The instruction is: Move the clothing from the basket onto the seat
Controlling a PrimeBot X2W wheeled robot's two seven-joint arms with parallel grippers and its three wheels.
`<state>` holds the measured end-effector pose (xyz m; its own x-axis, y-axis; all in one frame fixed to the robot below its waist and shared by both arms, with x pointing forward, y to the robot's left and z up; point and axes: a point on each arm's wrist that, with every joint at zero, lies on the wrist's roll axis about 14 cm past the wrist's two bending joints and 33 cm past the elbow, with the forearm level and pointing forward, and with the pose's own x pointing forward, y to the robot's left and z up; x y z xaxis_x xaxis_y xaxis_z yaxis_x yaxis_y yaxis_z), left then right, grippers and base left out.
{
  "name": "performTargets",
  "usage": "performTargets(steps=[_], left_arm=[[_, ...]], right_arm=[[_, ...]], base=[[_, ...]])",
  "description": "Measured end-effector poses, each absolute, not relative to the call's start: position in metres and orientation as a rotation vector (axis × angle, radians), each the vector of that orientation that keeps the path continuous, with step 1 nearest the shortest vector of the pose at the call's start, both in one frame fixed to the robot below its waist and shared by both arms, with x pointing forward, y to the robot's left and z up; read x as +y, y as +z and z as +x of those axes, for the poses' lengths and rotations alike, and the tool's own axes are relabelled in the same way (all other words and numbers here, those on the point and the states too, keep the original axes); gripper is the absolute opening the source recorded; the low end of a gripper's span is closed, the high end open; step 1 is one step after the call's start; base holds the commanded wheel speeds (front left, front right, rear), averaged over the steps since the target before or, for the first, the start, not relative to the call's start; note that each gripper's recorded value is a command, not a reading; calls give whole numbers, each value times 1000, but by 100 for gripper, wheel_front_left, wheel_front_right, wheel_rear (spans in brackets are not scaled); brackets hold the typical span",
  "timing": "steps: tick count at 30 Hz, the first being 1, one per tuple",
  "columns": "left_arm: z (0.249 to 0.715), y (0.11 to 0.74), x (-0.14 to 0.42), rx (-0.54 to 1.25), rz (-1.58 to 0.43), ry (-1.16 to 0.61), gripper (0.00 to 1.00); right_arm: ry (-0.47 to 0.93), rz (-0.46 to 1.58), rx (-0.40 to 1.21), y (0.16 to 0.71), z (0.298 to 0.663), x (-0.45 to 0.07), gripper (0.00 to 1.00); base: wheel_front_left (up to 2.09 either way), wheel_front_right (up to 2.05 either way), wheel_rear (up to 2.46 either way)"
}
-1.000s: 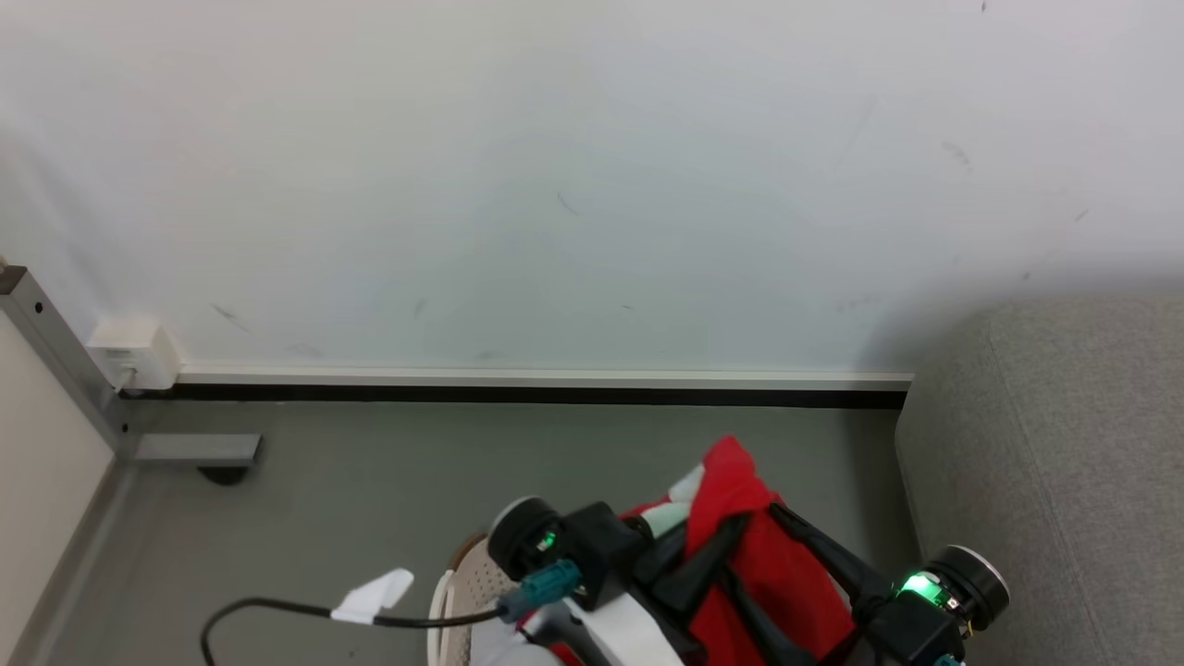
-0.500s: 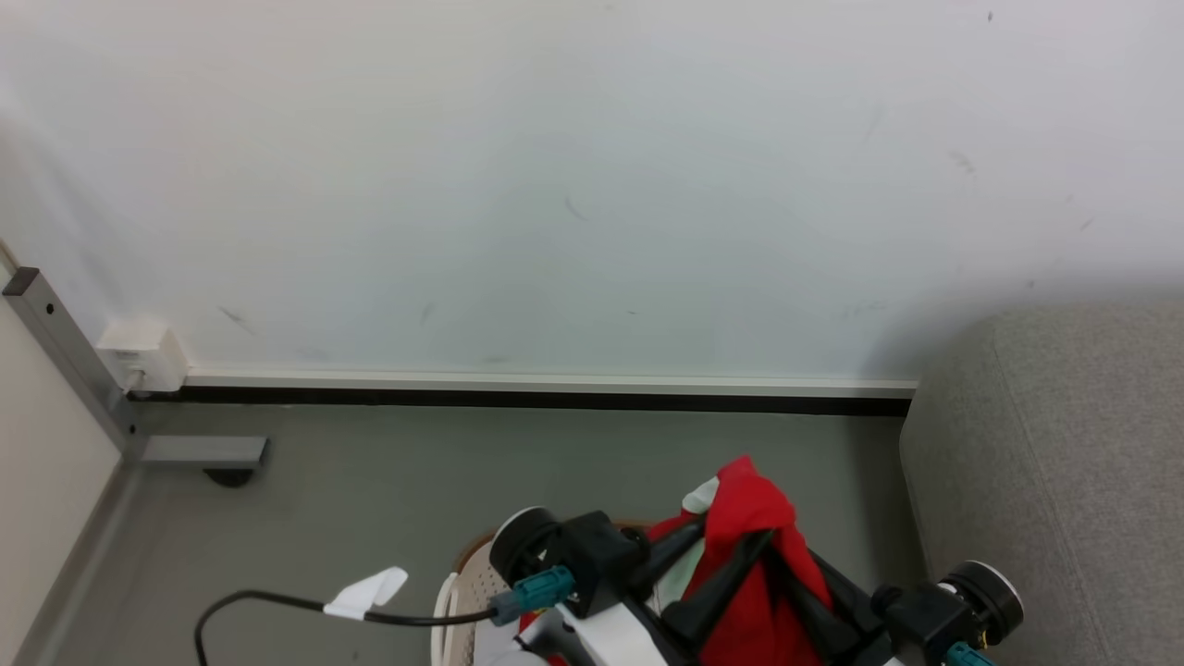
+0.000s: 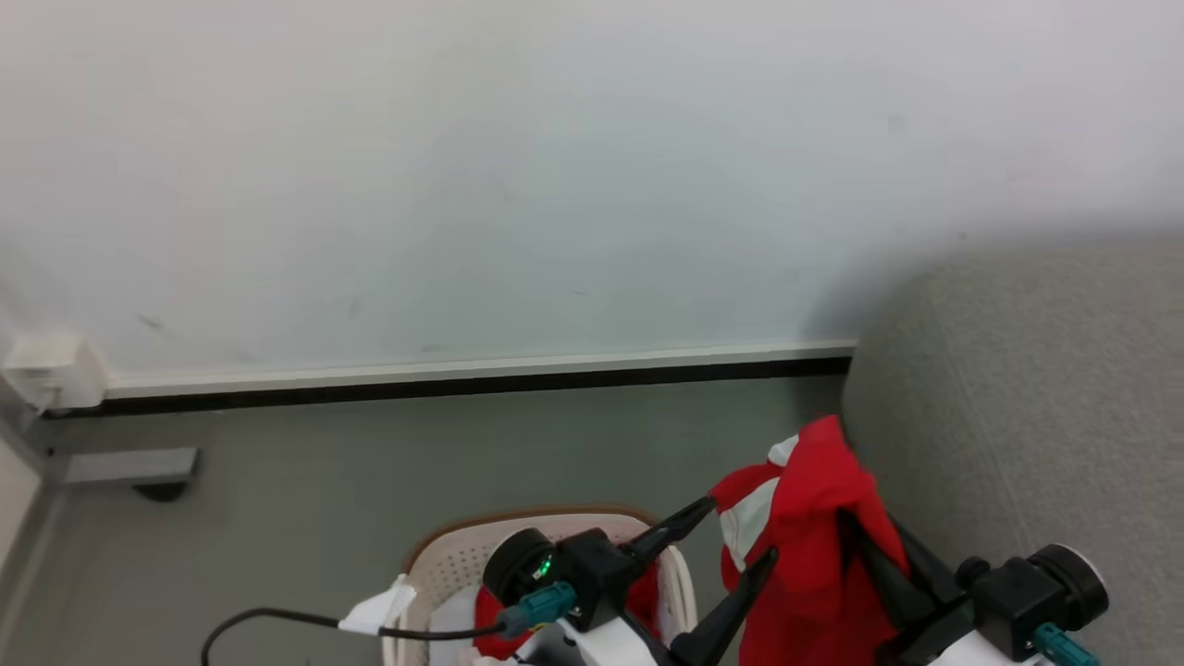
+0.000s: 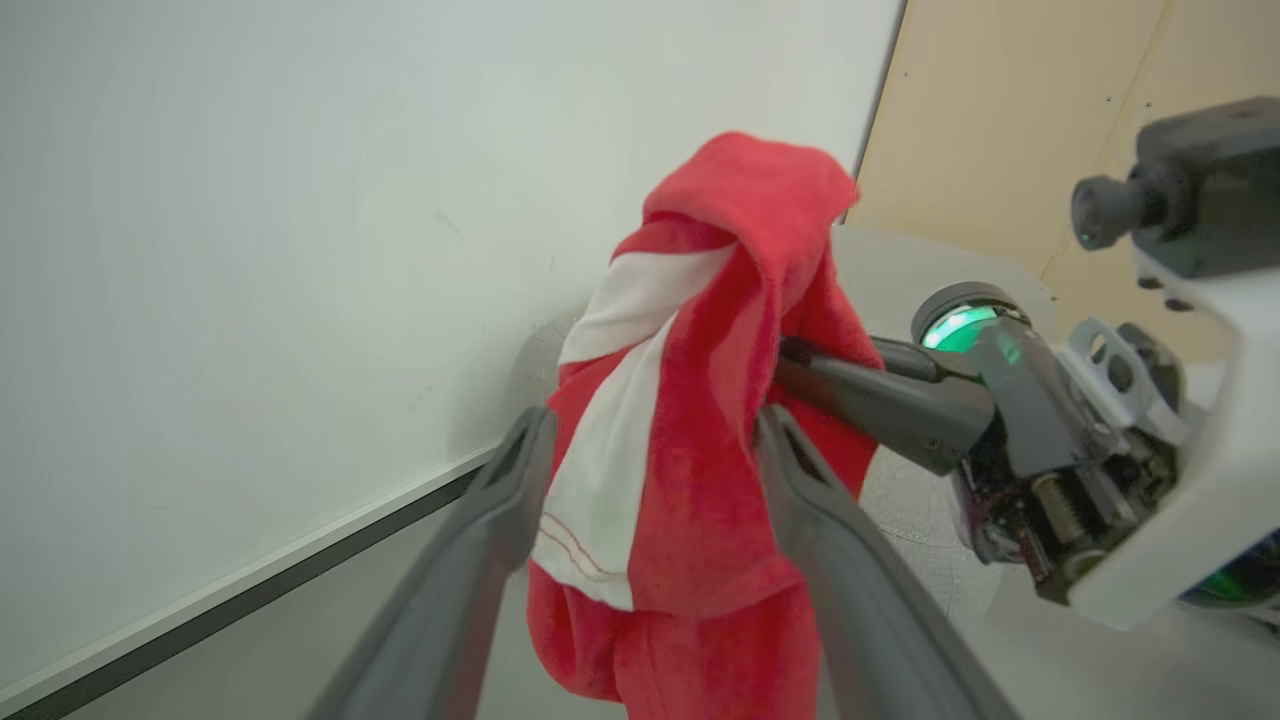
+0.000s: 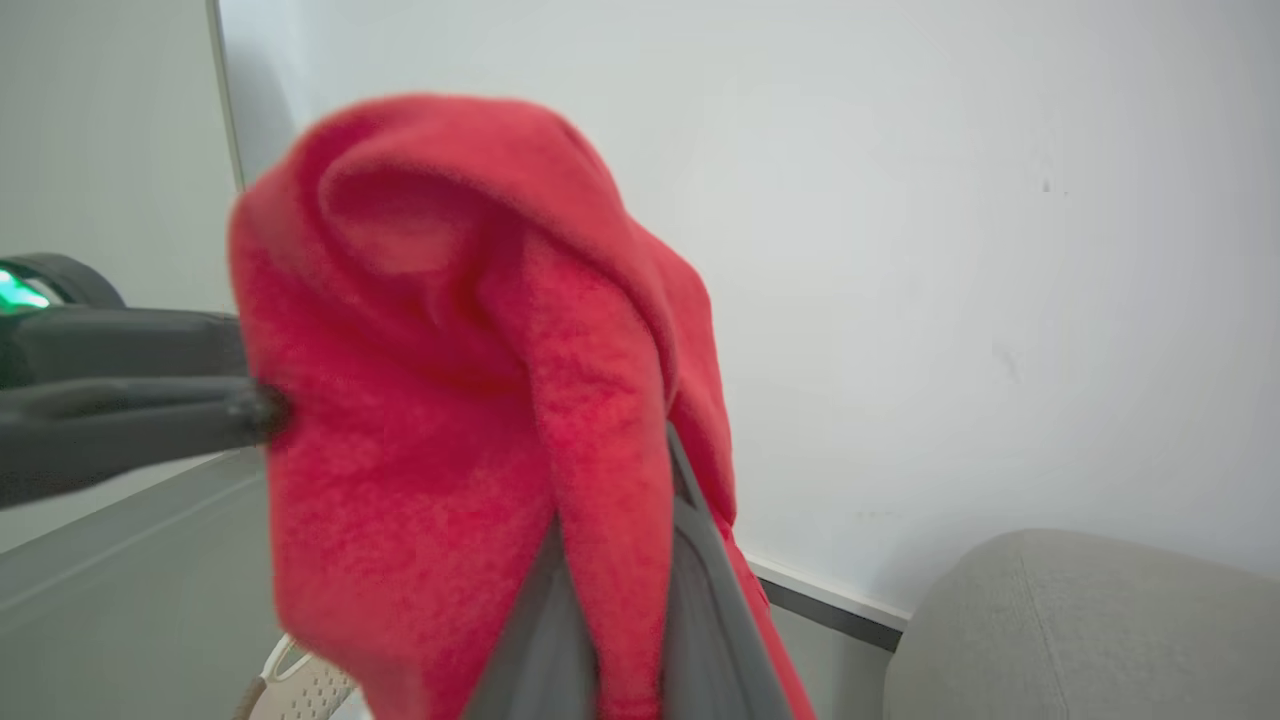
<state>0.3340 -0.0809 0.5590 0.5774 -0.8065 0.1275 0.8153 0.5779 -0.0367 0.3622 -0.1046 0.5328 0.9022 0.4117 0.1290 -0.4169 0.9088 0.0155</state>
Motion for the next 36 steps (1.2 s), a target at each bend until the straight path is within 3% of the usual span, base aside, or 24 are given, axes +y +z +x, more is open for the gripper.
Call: performTargets(steps=[23,27,36], left_arm=[[325,537,-172,-48,-153,-1251,100],[341,531,-177,-42,-150,-1262,100],[402,500,-171,-41,-121,-1230,100]], right_arm=[[3,13,-104,527,348,-240,0],[-50,16,-92,522,364,-256,0],[-156,-53,-147,535,449,-308,0]], base=[[0,0,0],[0,0,0],[0,0,0]])
